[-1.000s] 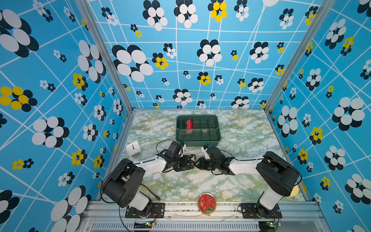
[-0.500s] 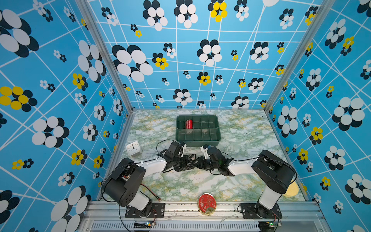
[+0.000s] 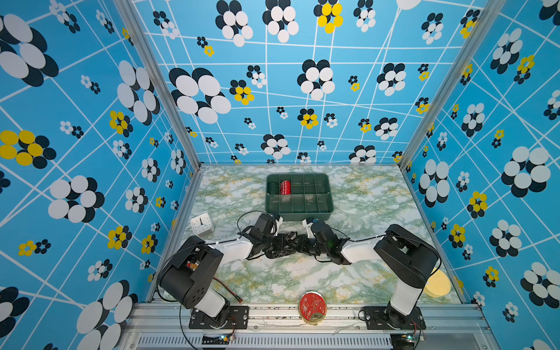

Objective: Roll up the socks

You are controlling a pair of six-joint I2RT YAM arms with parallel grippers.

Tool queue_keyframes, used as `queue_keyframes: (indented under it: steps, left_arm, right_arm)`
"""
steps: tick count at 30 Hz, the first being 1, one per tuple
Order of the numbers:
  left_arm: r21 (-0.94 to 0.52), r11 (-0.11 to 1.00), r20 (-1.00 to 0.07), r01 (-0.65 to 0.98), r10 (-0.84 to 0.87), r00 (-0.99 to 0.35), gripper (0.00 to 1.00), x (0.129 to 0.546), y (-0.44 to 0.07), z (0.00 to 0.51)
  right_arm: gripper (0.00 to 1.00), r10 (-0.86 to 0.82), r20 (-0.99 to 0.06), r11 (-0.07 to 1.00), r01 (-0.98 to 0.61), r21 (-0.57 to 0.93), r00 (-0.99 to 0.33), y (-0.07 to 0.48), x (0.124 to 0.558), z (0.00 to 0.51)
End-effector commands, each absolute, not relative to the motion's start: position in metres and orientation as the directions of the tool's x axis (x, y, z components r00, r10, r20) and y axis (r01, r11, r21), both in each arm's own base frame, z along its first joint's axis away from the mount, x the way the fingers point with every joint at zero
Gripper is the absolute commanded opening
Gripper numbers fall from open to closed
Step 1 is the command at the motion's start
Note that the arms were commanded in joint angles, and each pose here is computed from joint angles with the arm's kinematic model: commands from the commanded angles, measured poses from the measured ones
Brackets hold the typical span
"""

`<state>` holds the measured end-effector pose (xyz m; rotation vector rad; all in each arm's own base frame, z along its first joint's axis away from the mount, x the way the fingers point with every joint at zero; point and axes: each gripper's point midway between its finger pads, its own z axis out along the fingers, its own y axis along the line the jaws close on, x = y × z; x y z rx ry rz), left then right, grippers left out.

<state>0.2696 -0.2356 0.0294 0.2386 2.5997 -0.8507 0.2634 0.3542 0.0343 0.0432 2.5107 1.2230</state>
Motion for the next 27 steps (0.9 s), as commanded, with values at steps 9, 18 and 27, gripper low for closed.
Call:
queue_keyframes:
  steps: [9,18,27]
  left_arm:
    - [-0.478,0.854,-0.216,0.204,0.110,-0.970,0.00,0.221,-0.225,-0.023]
    - [-0.473,0.852,-0.262,0.225,0.107,-0.959,0.16,0.225,-0.225,-0.002]
    - [-0.447,0.860,-0.378,0.246,0.068,-0.923,0.18,0.229,-0.211,0.051]
  right_arm:
    - [0.33,0.180,-0.333,0.674,-0.130,0.727,-0.926,0.354,0.269,0.031]
    - [0.05,0.081,-0.349,0.793,-0.152,0.590,-0.934,0.345,0.262,0.017]
    - [0.04,0.042,-0.353,0.842,-0.157,0.517,-0.935,0.339,0.261,0.011]
